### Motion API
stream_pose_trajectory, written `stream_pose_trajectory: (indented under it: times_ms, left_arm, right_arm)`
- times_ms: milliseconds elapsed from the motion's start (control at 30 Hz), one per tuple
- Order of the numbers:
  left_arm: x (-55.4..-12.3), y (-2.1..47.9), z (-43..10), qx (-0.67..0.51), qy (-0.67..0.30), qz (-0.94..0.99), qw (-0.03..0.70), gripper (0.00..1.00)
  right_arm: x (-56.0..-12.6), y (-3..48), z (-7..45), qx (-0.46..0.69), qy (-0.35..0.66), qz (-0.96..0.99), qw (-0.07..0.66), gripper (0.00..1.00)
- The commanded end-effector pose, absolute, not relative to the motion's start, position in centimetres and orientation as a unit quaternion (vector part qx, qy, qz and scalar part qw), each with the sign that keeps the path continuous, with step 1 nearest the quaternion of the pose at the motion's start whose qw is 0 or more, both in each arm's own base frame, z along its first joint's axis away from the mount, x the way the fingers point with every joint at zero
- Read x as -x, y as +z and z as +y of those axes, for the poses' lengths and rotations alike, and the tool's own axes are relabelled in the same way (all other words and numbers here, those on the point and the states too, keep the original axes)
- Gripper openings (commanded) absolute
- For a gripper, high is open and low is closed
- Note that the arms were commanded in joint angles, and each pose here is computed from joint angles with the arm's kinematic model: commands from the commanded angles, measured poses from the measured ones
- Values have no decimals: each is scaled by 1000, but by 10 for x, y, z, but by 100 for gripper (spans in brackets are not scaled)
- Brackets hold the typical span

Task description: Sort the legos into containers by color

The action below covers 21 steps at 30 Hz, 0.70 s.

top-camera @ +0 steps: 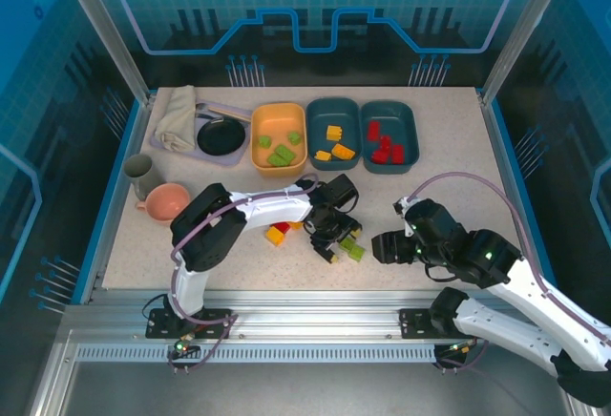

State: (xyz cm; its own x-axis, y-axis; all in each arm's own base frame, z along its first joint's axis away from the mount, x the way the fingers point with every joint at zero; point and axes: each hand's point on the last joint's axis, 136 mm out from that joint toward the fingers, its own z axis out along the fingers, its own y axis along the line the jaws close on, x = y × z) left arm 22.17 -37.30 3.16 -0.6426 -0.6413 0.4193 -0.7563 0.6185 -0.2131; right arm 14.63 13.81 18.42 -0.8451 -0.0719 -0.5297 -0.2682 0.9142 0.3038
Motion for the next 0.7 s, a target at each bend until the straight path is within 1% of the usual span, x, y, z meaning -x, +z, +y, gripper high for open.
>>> stream_pose_trajectory:
  times_ms: [0,133,267,467,567,667]
  left_arm:
    - [-232,28,-381,-408,190,-882,139,71]
    - [-232,19,-381,-415,181,-880,140,61]
    - [-235,16,-382,-417,183,-880,136,55]
    - [-240,24,-377,-407,185,-887,114,42]
    - [-245,36,-367,-401,187,-892,93,37]
    - [-258,53,-351,-397,193,-895,67,36]
  right_arm:
    - [-143,180,137,90,181,945,257,72]
    - [-144,180,138,91,182,945,256,72]
    - [-145,179,139,91,181,945,255,72]
    - [-145,177,139,92,181,946,254,72]
    - [-146,178,142,97,186,944,256,72]
    - [-149,182,149,105,197,939,262,72]
